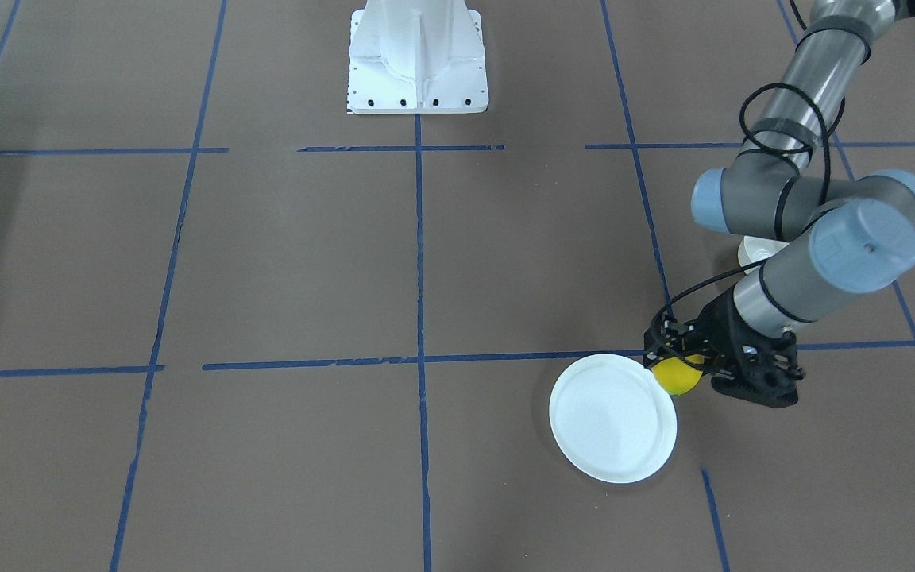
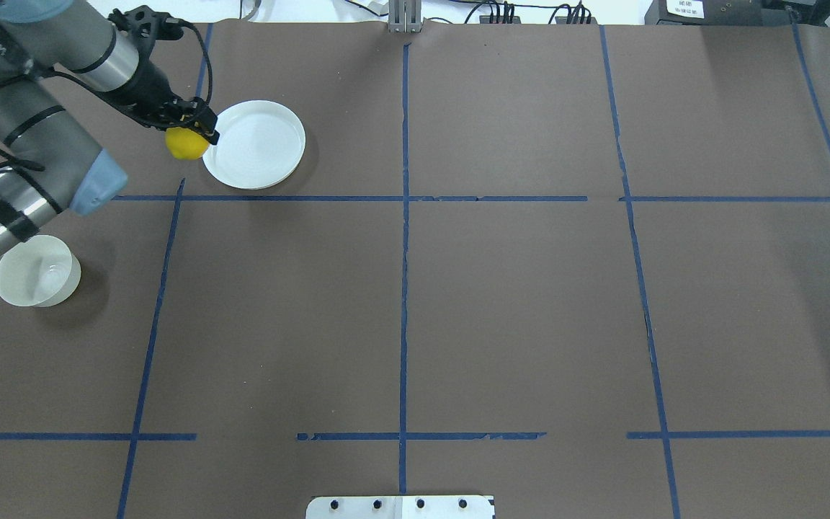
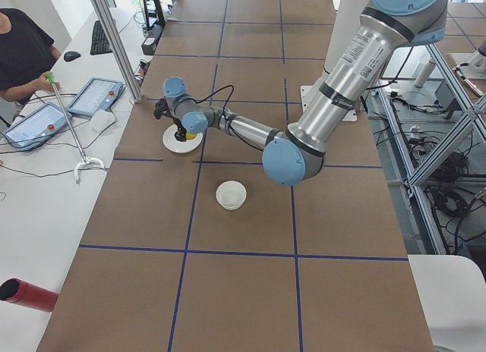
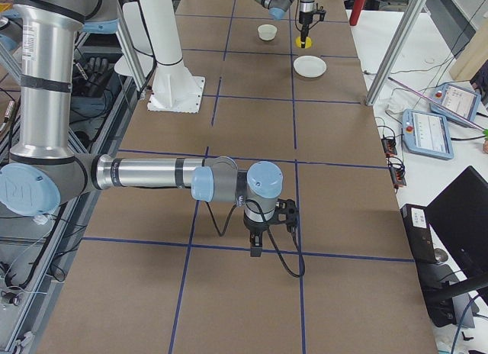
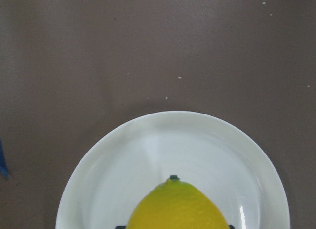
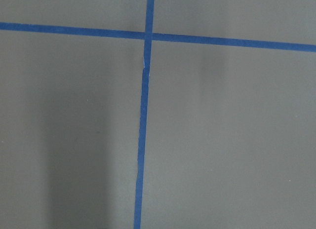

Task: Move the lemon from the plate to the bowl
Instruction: 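Lift the lemon with the left gripper and carry it over the white bowl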

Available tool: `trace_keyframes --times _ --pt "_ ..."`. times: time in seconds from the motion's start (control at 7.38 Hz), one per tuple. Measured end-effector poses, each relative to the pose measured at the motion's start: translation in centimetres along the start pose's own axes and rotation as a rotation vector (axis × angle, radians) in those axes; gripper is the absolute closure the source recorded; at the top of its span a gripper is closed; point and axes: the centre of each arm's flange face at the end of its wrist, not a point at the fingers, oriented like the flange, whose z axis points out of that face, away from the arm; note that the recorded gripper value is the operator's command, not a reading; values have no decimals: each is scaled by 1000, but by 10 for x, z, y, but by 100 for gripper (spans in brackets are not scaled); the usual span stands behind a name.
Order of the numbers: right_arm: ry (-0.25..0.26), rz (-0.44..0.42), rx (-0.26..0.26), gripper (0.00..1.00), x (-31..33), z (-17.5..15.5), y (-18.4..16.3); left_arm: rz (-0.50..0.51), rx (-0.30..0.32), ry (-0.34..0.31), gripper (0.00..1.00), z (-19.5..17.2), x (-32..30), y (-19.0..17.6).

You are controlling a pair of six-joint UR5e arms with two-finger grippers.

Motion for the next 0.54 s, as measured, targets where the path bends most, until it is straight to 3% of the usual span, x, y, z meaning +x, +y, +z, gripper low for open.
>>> trace_keyframes --times 0.14,0.54 --pt "0 0 0 0 0 0 0 -15 -5 -13 100 -14 -29 47" --pt "0 0 0 0 0 0 0 -113 -33 -190 100 -34 -139 191"
